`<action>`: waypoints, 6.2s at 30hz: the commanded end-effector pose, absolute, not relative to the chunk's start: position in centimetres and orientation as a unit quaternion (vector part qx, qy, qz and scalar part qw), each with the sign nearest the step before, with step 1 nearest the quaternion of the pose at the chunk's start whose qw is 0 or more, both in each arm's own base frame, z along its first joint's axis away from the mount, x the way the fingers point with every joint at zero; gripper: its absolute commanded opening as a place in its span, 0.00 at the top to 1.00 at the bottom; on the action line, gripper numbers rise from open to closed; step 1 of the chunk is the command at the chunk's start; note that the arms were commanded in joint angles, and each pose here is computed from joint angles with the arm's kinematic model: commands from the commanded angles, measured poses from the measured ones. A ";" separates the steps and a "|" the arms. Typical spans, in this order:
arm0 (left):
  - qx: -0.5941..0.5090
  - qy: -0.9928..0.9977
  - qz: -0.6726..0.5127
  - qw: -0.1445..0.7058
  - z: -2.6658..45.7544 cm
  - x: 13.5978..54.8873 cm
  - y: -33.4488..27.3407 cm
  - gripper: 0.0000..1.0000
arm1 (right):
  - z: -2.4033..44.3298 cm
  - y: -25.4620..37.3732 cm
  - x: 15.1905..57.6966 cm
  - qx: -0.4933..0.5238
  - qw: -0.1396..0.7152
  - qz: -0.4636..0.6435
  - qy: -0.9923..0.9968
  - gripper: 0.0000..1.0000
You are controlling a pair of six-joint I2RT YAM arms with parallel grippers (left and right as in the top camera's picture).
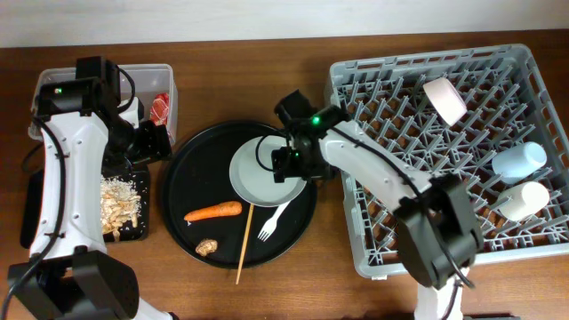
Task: Sort waste into correct bins and load items into the dishwasher rack
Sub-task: 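Hand the empty white bowl from the left gripper to the right gripper, then place the white bowl upright in the rack's back left area with the right gripper, then reach the right gripper to the plate and grasp the white fork, then carry the white fork right and drop it into the rack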
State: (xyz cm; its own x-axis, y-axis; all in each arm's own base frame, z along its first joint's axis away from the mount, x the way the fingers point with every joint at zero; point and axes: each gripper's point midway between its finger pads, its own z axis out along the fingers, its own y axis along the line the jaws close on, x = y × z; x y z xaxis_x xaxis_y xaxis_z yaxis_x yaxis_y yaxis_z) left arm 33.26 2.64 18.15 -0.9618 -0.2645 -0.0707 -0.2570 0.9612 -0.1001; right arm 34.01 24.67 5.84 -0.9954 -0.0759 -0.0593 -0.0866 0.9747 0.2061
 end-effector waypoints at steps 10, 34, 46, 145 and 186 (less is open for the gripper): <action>-0.133 0.989 -0.047 0.051 18.7 33.3 2.7 0.18 | 1.1 24.5 34.2 0.006 -0.008 0.071 0.997 0.43; -0.133 0.989 -0.047 0.054 18.7 33.4 2.7 0.18 | 21.8 14.2 39.9 0.013 0.202 -0.092 0.975 0.96; -0.133 0.989 -0.047 0.054 18.7 33.4 2.7 0.18 | 31.7 -1.9 40.1 0.148 0.314 -0.382 0.857 0.96; -0.133 0.988 -0.047 0.061 18.7 33.8 2.7 0.17 | 2.0 26.7 27.2 0.086 0.006 0.102 0.991 0.29; -0.133 0.988 -0.047 0.060 18.7 33.7 2.7 0.17 | 2.4 27.3 28.5 0.015 0.023 0.007 1.000 0.95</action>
State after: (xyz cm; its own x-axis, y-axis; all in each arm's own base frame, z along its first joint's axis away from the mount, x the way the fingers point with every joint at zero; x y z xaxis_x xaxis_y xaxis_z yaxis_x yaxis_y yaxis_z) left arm 33.81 2.71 18.20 -0.9599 -0.2642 -0.0933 -0.2546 0.9615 -0.1032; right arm 27.17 28.76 0.39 -0.9980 0.0621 -0.0129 0.0616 0.9974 0.0381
